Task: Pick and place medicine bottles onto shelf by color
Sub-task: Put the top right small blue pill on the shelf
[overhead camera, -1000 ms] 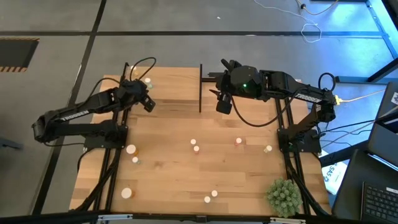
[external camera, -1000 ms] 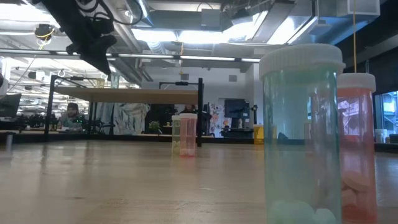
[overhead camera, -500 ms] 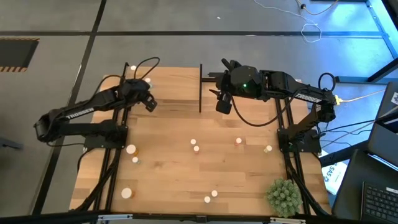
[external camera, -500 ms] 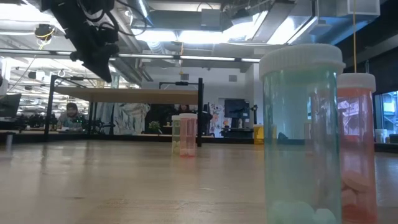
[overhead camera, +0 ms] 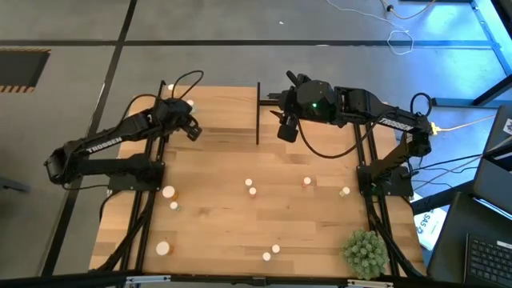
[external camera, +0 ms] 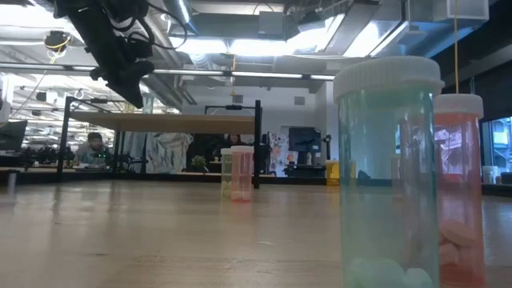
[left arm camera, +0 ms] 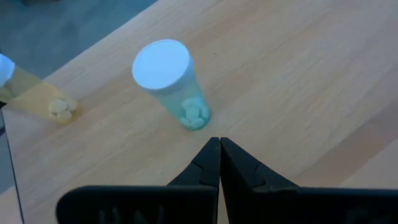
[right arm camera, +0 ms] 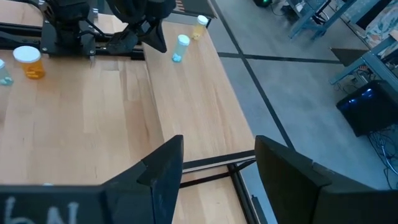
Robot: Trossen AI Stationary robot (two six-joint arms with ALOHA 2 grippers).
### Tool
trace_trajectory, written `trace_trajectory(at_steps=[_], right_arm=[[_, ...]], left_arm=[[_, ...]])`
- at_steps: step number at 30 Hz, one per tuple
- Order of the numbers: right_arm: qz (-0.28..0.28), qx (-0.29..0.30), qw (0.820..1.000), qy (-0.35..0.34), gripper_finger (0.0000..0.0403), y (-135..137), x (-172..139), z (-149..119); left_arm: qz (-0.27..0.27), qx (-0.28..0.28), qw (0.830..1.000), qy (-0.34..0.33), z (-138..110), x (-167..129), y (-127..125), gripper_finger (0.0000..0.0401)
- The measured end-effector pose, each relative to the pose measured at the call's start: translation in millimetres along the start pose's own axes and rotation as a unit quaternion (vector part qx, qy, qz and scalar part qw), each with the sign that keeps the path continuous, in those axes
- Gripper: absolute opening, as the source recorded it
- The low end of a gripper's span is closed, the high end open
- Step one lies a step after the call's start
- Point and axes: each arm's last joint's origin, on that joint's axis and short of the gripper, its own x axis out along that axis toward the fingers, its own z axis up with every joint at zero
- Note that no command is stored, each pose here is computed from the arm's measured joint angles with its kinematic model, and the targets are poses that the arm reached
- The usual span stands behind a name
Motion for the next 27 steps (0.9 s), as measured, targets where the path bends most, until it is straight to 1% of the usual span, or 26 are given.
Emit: trace_trajectory(at_steps=[6, 11, 18, 22, 27], right_arm=[[-0.002, 0.001, 1.0, 0.0, 0.02, -1.3, 0.5, -0.2], [0.01, 0.002, 1.0, -0.004, 0.02, -0.7, 0.4, 0.4], [0.01, 0.003, 1.0, -0.005, 0.02, -0.7, 0.5, 0.7], [0.01, 0.003, 1.0, -0.005, 0.02, -0.7, 0.5, 0.7], [0.011, 0.013, 1.0, -0.005, 0.02, -0.6, 0.5, 0.6]], left_arm=[[0.001, -0.009, 1.0, -0.017, 3.9, 0.6, 1.1, 0.0], [0.0, 0.004, 0.999, -0.04, 8.6, 0.3, 0.8, 0.0], [0.008, 0.021, 0.999, -0.04, 8.5, 0.3, 1.2, 0.0], [0.007, 0.021, 0.999, -0.039, 8.3, 0.3, 1.2, 0.0], [0.005, 0.021, 1.0, -0.021, 4.7, 0.5, 1.3, 0.0]])
